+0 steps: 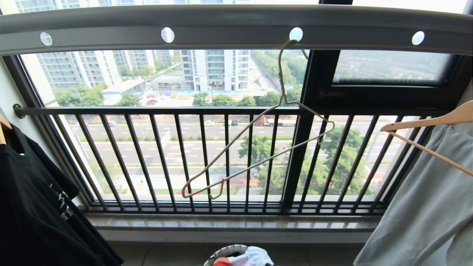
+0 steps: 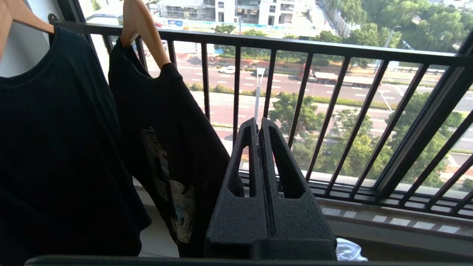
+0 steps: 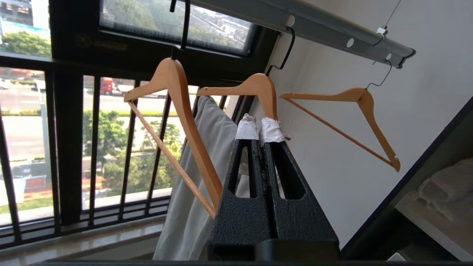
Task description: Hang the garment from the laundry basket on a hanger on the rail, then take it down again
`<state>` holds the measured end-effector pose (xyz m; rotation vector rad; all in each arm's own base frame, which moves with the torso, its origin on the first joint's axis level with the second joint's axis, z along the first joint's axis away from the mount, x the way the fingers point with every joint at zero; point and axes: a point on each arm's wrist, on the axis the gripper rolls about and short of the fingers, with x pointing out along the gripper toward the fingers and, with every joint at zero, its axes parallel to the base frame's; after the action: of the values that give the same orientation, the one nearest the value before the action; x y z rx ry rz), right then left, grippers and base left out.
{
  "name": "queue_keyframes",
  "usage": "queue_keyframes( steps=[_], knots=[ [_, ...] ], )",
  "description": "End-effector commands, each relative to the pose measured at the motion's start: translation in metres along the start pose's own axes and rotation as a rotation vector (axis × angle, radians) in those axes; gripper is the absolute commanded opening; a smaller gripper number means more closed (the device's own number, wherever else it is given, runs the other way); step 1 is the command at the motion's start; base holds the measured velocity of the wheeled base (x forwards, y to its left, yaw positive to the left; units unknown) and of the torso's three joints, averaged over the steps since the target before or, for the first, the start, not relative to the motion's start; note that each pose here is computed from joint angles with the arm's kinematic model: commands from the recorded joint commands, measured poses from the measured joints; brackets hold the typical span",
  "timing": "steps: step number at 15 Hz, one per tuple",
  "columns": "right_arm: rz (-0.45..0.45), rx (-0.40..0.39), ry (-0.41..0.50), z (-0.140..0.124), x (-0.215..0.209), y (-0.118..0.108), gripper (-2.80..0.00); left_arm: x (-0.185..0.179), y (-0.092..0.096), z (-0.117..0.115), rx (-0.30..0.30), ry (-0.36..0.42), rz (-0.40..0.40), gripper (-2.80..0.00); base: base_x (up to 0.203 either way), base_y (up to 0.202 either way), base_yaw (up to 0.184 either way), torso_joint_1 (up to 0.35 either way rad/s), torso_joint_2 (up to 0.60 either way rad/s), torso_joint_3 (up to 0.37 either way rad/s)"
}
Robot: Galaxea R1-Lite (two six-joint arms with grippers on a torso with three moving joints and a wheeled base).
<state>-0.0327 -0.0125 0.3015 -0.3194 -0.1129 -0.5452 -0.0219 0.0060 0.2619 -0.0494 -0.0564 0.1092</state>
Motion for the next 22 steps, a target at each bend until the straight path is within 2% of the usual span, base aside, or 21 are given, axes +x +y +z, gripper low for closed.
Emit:
queue_keyframes(
  steps=[1, 4, 7, 9, 11, 12, 15, 17, 20, 22],
  knots=[
    [-0.044, -0.005, 0.005, -0.009, -0.016, -0.004, -2.8, -0.021, 0.001, -0.003, -0.004, -0.076, 0.057, -2.8, 0.0, 0.0, 0.0, 0.0, 0.0, 0.0],
    [-0.036, -0.007, 0.003, -0.033, -0.035, -0.005, -2.8, -0.038, 0.003, -0.021, -0.005, -0.117, 0.043, -2.8, 0.0, 0.0, 0.0, 0.0, 0.0, 0.0],
    [0.024, -0.027, 0.024, -0.078, -0.046, 0.007, -2.8, -0.043, 0.005, -0.06, 0.012, -0.089, 0.002, -2.8, 0.0, 0.0, 0.0, 0.0, 0.0, 0.0],
    [0.088, -0.036, 0.03, -0.11, -0.051, 0.018, -2.8, -0.04, 0.006, -0.091, 0.064, -0.037, 0.002, -2.8, 0.0, 0.0, 0.0, 0.0, 0.0, 0.0],
    [0.169, -0.026, -0.003, -0.136, -0.058, 0.026, -2.8, -0.038, 0.006, -0.119, 0.094, -0.012, -0.026, -2.8, 0.0, 0.0, 0.0, 0.0, 0.0, 0.0],
    [0.216, 0.003, 0.003, -0.146, -0.057, 0.032, -2.8, -0.037, 0.006, -0.13, 0.102, -0.001, -0.055, -2.8, 0.0, 0.0, 0.0, 0.0, 0.0, 0.0],
    [0.371, 0.23, 0.015, -0.156, -0.053, 0.042, -2.8, -0.03, 0.006, -0.149, 0.113, 0.057, -0.075, -2.8, 0.0, 0.0, 0.0, 0.0, 0.0, 0.0],
    [0.419, 0.265, 0.053, -0.167, -0.05, 0.05, -2.8, -0.022, 0.005, -0.162, 0.137, 0.042, -0.077, -2.8, 0.0, 0.0, 0.0, 0.0, 0.0, 0.0],
    [0.489, 0.294, 0.007, -0.175, -0.045, 0.058, -2.8, -0.011, 0.005, -0.175, 0.212, -0.055, -0.077, -2.8, 0.0, 0.0, 0.0, 0.0, 0.0, 0.0],
    [0.495, 0.299, -0.011, -0.181, -0.043, 0.062, -2.8, -0.011, 0.004, -0.178, 0.218, -0.029, -0.099, -2.8, 0.0, 0.0, 0.0, 0.0, 0.0, 0.0]
  ],
)
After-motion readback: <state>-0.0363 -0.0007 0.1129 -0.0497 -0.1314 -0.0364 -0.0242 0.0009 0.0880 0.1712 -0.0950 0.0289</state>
